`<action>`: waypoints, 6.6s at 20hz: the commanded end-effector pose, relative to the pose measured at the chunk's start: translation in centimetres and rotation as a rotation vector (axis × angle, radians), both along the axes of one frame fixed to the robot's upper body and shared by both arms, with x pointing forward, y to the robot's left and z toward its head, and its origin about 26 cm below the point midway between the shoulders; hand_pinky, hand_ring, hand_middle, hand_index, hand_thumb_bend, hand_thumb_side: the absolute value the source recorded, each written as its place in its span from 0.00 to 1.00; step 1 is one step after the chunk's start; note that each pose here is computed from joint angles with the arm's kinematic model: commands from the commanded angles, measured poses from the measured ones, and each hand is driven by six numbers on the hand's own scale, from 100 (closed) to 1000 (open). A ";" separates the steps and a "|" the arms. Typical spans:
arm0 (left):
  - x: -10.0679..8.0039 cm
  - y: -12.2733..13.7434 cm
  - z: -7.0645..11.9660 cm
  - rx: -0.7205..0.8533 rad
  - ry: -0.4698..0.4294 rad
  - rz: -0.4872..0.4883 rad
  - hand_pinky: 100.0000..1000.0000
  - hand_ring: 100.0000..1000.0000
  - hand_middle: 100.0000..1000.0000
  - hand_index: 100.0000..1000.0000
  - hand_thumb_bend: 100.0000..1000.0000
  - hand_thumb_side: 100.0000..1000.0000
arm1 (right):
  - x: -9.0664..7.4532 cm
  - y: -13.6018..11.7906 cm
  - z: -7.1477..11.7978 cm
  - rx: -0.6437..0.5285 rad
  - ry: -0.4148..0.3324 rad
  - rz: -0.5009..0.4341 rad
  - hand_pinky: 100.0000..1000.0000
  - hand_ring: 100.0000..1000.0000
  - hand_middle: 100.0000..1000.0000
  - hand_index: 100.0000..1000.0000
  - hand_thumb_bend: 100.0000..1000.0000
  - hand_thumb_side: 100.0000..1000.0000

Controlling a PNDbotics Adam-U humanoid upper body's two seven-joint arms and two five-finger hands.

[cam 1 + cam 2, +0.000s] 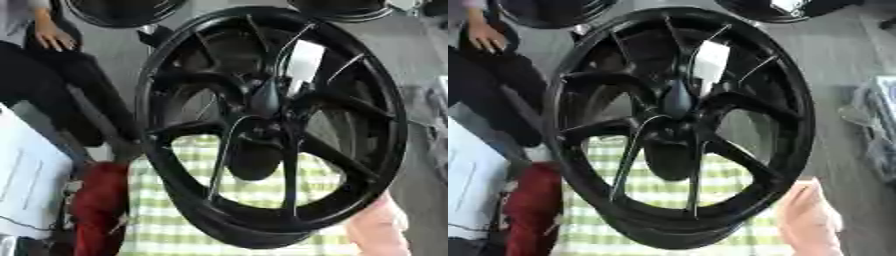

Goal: Pull the pin out of the wheel hub.

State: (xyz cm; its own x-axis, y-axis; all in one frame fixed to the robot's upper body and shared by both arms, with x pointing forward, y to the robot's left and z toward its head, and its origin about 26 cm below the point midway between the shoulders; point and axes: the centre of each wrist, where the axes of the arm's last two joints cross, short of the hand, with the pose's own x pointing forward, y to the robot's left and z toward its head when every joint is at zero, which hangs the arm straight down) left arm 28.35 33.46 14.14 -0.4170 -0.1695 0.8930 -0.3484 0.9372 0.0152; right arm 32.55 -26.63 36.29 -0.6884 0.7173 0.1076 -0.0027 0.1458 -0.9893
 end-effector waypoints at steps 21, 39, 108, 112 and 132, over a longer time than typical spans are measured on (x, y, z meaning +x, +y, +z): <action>-0.2 0.5 0.9 0.040 -0.016 0.000 0.77 0.71 0.79 0.72 0.34 0.55 | 2.1 5.0 0.7 -0.242 0.117 0.073 0.81 0.80 0.73 0.84 0.17 0.30; -0.2 0.6 0.7 0.040 -0.010 0.004 0.77 0.70 0.79 0.72 0.33 0.56 | 5.2 7.4 -0.6 -0.435 0.215 0.124 0.81 0.80 0.73 0.85 0.21 0.51; -0.3 0.6 0.7 0.033 -0.009 0.002 0.77 0.71 0.79 0.71 0.32 0.57 | 6.9 6.8 -3.9 -0.476 0.301 -0.130 0.78 0.77 0.59 0.83 0.38 0.70; -0.2 0.5 0.7 0.032 -0.008 0.001 0.77 0.71 0.79 0.71 0.32 0.57 | 7.0 6.8 -4.0 -0.467 0.315 -0.135 0.77 0.76 0.56 0.80 0.34 0.69; -0.2 0.5 0.7 0.027 -0.011 0.001 0.77 0.70 0.79 0.71 0.32 0.57 | 7.5 7.1 -4.6 -0.419 0.343 -0.142 0.69 0.61 0.41 0.65 0.32 0.49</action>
